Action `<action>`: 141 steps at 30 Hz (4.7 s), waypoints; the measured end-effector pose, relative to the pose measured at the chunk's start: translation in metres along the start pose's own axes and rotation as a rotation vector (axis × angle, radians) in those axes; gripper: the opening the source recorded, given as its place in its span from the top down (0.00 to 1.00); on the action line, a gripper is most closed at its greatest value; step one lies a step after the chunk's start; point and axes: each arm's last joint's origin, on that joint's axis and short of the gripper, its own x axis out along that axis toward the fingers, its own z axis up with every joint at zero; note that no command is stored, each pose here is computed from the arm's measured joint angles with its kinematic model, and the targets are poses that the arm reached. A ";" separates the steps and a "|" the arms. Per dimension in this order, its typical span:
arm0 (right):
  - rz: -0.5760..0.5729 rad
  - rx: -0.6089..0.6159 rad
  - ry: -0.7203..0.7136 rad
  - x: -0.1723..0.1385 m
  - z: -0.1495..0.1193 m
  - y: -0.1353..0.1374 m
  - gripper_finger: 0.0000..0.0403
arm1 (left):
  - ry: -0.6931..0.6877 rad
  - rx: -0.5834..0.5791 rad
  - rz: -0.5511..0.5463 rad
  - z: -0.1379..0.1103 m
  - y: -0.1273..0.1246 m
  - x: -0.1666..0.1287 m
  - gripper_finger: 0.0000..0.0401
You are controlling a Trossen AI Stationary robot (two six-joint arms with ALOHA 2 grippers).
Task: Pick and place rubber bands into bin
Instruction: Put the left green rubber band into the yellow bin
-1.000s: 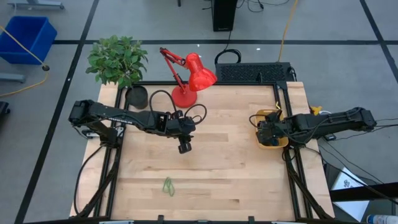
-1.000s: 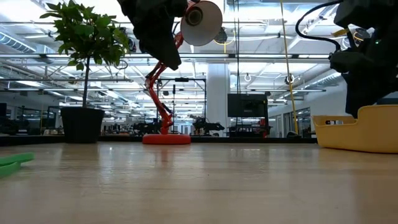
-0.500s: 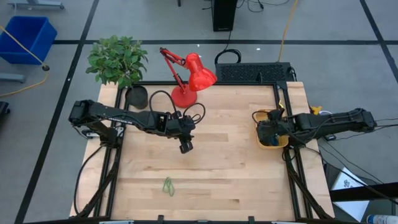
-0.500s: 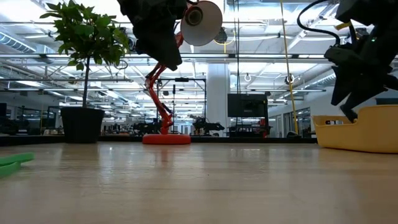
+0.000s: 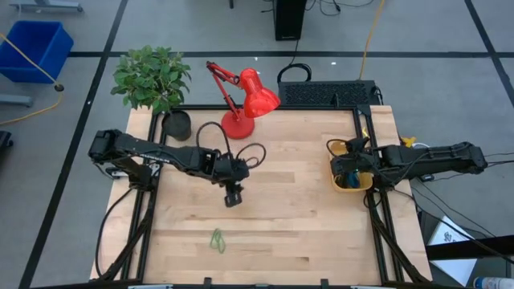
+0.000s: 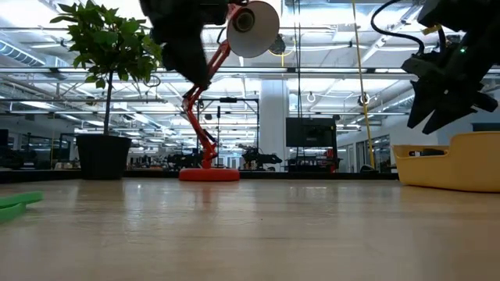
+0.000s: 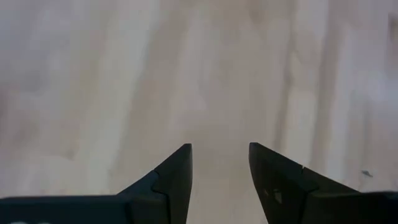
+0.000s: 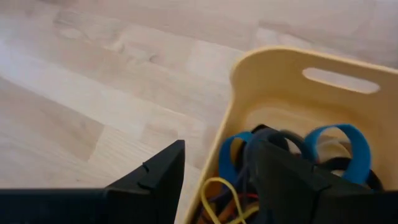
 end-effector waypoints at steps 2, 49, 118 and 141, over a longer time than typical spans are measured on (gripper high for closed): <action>0.028 -0.006 -0.013 0.000 0.001 0.003 0.52 | 0.058 0.030 -0.033 -0.007 -0.006 0.000 0.59; 0.189 -0.080 -0.108 -0.003 0.011 0.019 0.55 | 0.457 0.370 -0.205 -0.121 -0.109 0.091 0.59; 0.211 -0.110 -0.124 -0.004 0.012 0.022 0.55 | 0.415 0.362 -0.257 -0.111 -0.111 0.097 0.99; 0.842 -0.387 -0.388 -0.033 0.038 0.068 0.55 | -0.361 0.217 -0.149 0.001 -0.041 0.004 1.00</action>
